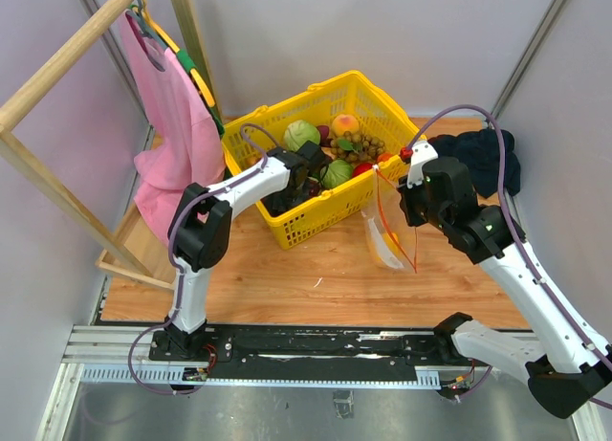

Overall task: Place the food in the zip-top bag and seal the zipper
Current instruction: Pick up the fake vegetable from the bin.

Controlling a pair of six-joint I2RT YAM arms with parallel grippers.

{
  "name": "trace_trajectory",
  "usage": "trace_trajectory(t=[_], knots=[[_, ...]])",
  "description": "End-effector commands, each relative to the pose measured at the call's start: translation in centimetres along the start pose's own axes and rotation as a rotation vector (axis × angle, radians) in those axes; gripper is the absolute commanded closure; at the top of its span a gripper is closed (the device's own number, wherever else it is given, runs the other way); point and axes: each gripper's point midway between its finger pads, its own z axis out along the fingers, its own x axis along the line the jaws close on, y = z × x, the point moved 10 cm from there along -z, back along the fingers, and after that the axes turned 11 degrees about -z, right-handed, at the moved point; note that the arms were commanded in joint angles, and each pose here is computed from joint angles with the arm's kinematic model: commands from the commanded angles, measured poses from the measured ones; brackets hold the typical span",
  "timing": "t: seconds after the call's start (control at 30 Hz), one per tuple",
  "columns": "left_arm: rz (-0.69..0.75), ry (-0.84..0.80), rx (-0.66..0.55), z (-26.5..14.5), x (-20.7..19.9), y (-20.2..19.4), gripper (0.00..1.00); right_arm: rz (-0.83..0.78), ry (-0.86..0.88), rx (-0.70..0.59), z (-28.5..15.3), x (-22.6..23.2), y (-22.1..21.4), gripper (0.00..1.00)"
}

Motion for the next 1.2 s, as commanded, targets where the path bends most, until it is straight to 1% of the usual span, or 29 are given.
trace_trajectory(t=[0.0,0.17,0.33,0.5,0.63,0.7,0.87,1.03,1.07,1.17], knots=[[0.027,0.051,0.002,-2.1,1.1,-0.1,0.56,0.012,-0.007,-0.028,-0.3,0.2,0.1,0.88],[-0.034,-0.028,-0.112,-5.8,1.2,1.8,0.64,0.017,-0.017,-0.036,-0.6,0.1,0.3,0.87],[-0.083,-0.11,-0.215,-8.4,1.5,3.0,0.73,0.022,-0.026,-0.043,-0.9,-0.1,0.6,0.87],[-0.127,-0.198,-0.316,-10.4,1.7,3.9,0.78,0.016,-0.042,-0.034,-1.1,-0.3,0.7,0.88],[-0.16,-0.286,-0.403,-11.7,1.8,4.4,0.79,0.004,-0.077,-0.021,-1.5,-0.7,0.9,0.88],[-0.173,-0.369,-0.453,-12.6,1.9,4.6,0.79,-0.003,-0.101,-0.013,-1.7,-1.0,1.1,0.88],[-0.174,-0.65,-0.578,-15.9,2.6,4.3,0.87,-0.015,-0.135,-0.006,-2.4,-1.5,1.6,0.9],[-0.172,-0.909,-0.698,-18.9,3.4,3.6,0.96,-0.022,-0.146,-0.01,-2.9,-1.7,2.3,0.97],[-0.167,-0.947,-0.717,-19.3,3.6,3.4,0.97,-0.023,-0.145,-0.01,-2.9,-1.7,2.4,0.99],[-0.165,-1.0,-0.742,-19.8,4.1,2.9,0.98,-0.021,-0.128,-0.009,-2.6,-1.5,2.6,1.0]])
